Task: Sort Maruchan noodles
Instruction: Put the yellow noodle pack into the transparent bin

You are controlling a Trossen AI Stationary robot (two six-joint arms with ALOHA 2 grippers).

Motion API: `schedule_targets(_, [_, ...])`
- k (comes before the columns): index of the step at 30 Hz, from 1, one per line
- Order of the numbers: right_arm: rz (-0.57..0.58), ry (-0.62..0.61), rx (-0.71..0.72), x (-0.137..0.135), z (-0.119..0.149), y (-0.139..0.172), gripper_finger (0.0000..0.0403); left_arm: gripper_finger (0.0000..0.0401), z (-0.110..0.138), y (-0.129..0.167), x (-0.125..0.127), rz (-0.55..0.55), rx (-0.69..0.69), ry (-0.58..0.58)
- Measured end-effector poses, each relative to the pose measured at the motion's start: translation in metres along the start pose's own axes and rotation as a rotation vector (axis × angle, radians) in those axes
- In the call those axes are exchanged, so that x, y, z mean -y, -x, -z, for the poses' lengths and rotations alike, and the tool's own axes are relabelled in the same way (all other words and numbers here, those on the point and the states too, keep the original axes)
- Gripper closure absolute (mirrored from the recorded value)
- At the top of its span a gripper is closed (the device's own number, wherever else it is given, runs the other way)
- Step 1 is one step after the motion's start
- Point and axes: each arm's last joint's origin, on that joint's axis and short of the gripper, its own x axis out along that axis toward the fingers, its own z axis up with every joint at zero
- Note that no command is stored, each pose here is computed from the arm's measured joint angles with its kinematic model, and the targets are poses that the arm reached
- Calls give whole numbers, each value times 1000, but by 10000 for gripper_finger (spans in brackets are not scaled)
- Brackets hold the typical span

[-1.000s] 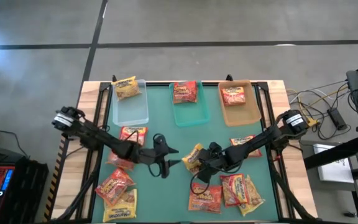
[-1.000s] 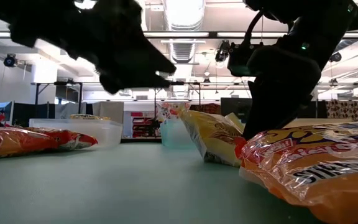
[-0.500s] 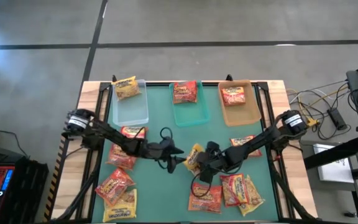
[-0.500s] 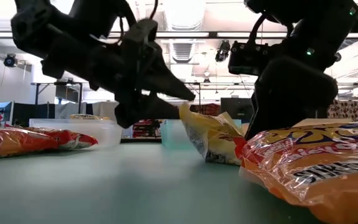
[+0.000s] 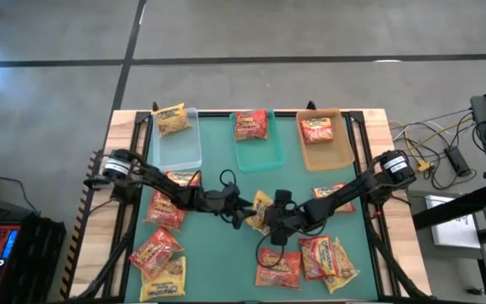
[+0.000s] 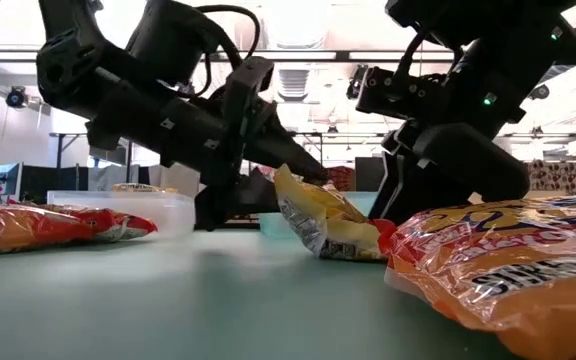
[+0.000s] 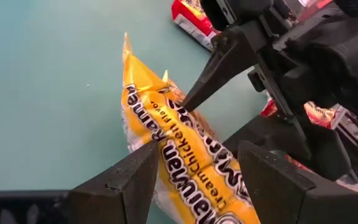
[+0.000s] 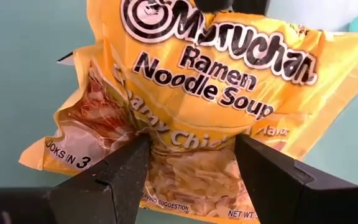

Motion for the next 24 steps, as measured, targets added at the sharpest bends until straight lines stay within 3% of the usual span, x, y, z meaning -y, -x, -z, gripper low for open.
schedule_targets(10, [11, 87, 3, 1, -1, 0, 172, 195, 4, -26, -4, -54, -7, 44])
schedule_targets(24, [14, 86, -14, 2, 3, 0, 172, 195, -5, -18, -9, -85, -56, 17])
